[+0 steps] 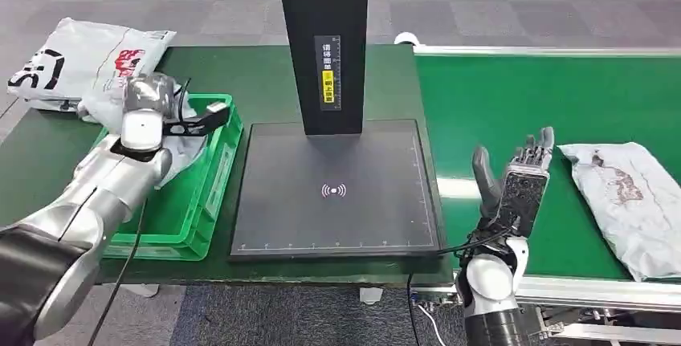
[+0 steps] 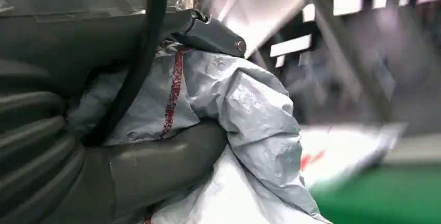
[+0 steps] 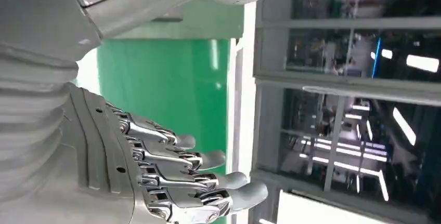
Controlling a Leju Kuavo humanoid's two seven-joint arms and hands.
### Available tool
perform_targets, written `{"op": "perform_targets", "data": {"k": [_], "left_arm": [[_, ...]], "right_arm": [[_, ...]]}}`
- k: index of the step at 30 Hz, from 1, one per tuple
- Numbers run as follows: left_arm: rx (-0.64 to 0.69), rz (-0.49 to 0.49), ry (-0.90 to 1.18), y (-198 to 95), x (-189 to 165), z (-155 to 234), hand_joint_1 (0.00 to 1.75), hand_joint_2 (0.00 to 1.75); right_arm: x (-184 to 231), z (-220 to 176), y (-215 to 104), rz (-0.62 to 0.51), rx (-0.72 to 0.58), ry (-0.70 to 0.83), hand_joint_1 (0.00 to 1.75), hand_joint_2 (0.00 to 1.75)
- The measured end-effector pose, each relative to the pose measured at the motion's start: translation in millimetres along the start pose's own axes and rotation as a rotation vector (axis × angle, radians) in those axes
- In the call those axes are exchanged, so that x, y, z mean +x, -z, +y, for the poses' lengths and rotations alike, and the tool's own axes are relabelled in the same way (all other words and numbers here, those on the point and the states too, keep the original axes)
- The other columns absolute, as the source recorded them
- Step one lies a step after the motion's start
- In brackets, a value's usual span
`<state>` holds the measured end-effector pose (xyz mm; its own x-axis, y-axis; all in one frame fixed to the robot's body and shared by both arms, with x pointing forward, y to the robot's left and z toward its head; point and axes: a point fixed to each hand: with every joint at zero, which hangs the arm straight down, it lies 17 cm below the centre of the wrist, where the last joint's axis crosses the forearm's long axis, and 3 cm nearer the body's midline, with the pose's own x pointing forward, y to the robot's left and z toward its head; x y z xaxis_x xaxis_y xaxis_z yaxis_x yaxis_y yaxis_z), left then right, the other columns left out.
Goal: Moved the parcel from conveyor to table for the left to box.
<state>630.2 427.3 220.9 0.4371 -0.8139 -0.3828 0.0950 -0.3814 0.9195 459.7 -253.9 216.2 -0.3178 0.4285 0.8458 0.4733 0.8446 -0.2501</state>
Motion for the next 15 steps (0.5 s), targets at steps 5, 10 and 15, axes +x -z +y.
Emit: {"op": "perform_targets", "data": {"k": [5, 10, 15], "left_arm": [[-0.136, 0.024, 0.087, -10.0, -15.8, -51.3, 1.75, 1.75], [-0.208, -0.045, 0.083, -14.3, -5.6, -66.3, 1.75, 1.75], [-0.289, -0.178, -0.040, -26.8, 30.6, -77.0, 1.59, 1.75]], "right_arm": [[-7.3, -1.1, -3.9, 0.014, 0.014, -0.020, 0.00, 1.75], [-9.8, -4.7, -4.0, 0.017, 0.010, -0.032, 0.00, 1.75], [-14.4, -12.6, -2.4, 0.026, -0.007, -0.041, 0.00, 1.75]]}}
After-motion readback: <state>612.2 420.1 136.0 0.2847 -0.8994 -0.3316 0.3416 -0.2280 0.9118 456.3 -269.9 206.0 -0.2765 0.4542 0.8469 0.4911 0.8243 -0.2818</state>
